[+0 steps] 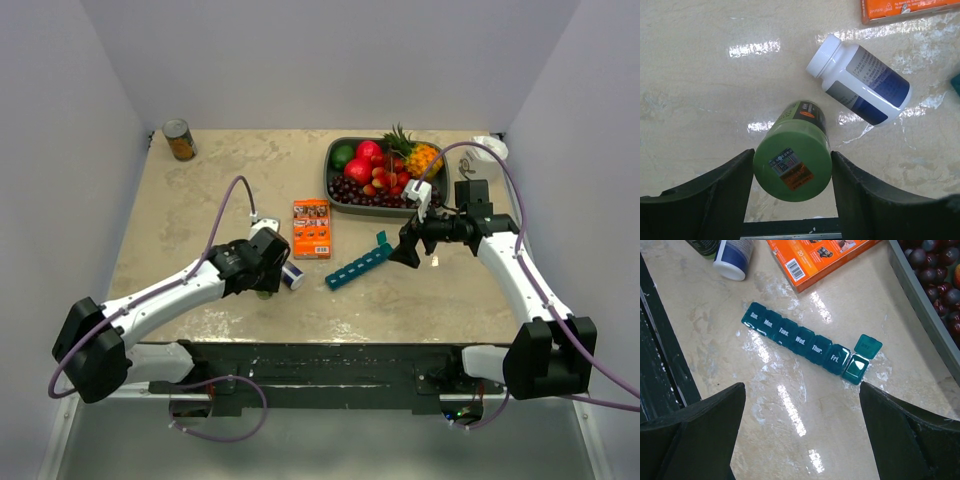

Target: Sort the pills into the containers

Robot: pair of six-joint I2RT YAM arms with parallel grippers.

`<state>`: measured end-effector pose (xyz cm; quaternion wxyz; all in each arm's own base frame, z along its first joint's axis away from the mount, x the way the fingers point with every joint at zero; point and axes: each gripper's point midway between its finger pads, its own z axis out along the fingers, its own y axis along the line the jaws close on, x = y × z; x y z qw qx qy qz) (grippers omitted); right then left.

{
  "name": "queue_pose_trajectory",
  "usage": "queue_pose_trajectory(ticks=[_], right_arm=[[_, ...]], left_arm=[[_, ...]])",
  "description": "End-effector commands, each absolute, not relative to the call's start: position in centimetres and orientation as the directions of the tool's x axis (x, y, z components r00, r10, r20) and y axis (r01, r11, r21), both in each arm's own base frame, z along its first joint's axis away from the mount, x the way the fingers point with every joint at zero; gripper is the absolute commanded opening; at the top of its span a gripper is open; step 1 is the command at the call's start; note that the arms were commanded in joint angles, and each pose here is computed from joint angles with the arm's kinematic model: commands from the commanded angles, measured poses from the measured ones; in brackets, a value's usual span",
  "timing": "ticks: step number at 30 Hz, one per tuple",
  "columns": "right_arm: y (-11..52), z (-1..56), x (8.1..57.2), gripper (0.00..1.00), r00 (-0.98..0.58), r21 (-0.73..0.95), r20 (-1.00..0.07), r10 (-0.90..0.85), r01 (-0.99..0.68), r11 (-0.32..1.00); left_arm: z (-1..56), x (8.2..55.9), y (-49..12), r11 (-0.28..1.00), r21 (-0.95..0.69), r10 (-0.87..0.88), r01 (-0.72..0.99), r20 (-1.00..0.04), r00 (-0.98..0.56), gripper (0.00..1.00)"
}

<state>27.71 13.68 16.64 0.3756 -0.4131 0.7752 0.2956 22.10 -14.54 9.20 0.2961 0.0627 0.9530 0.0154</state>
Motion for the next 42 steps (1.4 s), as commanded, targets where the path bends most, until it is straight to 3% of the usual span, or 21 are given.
queue_pose_trajectory(ticks=[1, 5, 6, 7, 13, 21, 25, 27, 28, 30, 31, 33, 37, 38, 39, 41, 42], right_arm=[[13.8, 17.1, 27.9, 0.99, -0.355, 0.140, -0.842, -0.406, -0.870, 0.472], [13.9, 17.1, 27.9, 0.99, -0.353, 0.139, -0.843, -0.406, -0.871, 0.471], [13.9, 17.2, 27.9, 0.99, -0.352, 0.138, -0.843, -0.406, -0.872, 0.471], [13.9, 17.1, 27.9, 0.99, -0.353, 0.139, -0.843, -0.406, -0.871, 0.471], [14.0, 17.1, 27.7, 0.99, -0.349, 0.139, -0.844, -0.407, -0.876, 0.462], [14.8, 17.8, 26.2, 0.99, -0.277, 0.124, -0.873, -0.401, -0.922, 0.367], [15.1, 18.2, 26.1, 0.99, -0.245, 0.105, -0.887, -0.391, -0.933, 0.345], [15.5, 18.5, 26.2, 0.99, -0.186, 0.073, -0.898, -0.399, -0.956, 0.283], [15.3, 17.9, 24.3, 0.99, -0.237, 0.140, -0.873, -0.426, -0.959, 0.247], [15.3, 18.9, 25.0, 0.99, -0.144, 0.088, -0.871, -0.470, -0.986, 0.139], [15.1, 19.9, 23.2, 0.99, -0.197, 0.173, -0.851, -0.486, -0.980, 0.095], [15.4, 19.7, 22.4, 0.99, -0.149, 0.178, -0.864, -0.481, -0.984, -0.015], [16.1, 19.2, 21.3, 0.99, -0.129, 0.166, -0.868, -0.480, -0.985, -0.036], [16.6, 18.6, 20.4, 0.99, -0.188, 0.224, -0.846, -0.500, -0.975, -0.012], [16.9, 18.7, 21.4, 0.99, -0.107, 0.124, -0.849, -0.517, -0.992, 0.001], [18.3, 17.9, 20.1, 0.99, -0.120, 0.133, -0.829, -0.546, -0.991, 0.015], [18.8, 17.9, 21.4, 0.99, -0.053, 0.043, -0.829, -0.557, -0.999, 0.031]], left_arm=[[10.6, 23.3, -15.0, 0.994, 0.049, 0.104, 0.093, -0.606, -0.788, 0.64], [11.1, 23.5, -15.0, 0.994, 0.056, 0.111, 0.097, -0.610, -0.785, 0.40], [11.3, 23.5, -15.0, 0.993, 0.057, 0.114, 0.100, -0.612, -0.783, 0.28], [11.4, 23.5, -14.9, 0.993, 0.062, 0.119, 0.103, -0.611, -0.783, 0.22], [12.9, 23.0, -15.6, 0.985, 0.026, 0.149, 0.169, -0.613, -0.776, 0.01], [19.0, 21.8, -19.6, 0.913, -0.194, 0.132, 0.360, -0.694, -0.707, 0.00], [22.3, 21.1, -23.4, 0.798, -0.348, 0.089, 0.492, -0.740, -0.667, 0.00], [23.0, 20.9, -24.4, 0.763, -0.386, 0.072, 0.519, -0.747, -0.661, 0.00], [23.6, 20.9, -25.4, 0.726, -0.413, 0.062, 0.550, -0.758, -0.650, 0.00], [23.8, 20.9, -26.3, 0.698, -0.443, 0.043, 0.563, -0.758, -0.651, 0.00], [23.9, 21.0, -27.0, 0.673, -0.461, 0.030, 0.578, -0.764, -0.644, 0.00], [23.9, 20.9, -27.8, 0.642, -0.497, 0.006, 0.584, -0.758, -0.652, 0.00], [23.6, 21.0, -29.4, 0.576, -0.550, -0.034, 0.605, -0.755, -0.655, 0.00], [23.2, 21.1, -29.5, 0.577, -0.554, -0.035, 0.600, -0.751, -0.659, 0.00], [23.1, 21.2, -29.6, 0.577, -0.557, -0.037, 0.597, -0.748, -0.663, 0.00], [23.0, 21.3, -29.9, 0.569, -0.565, -0.047, 0.598, -0.748, -0.662, 0.00], [23.0, 21.3, -30.1, 0.562, -0.574, -0.055, 0.596, -0.745, -0.665, 0.00]])
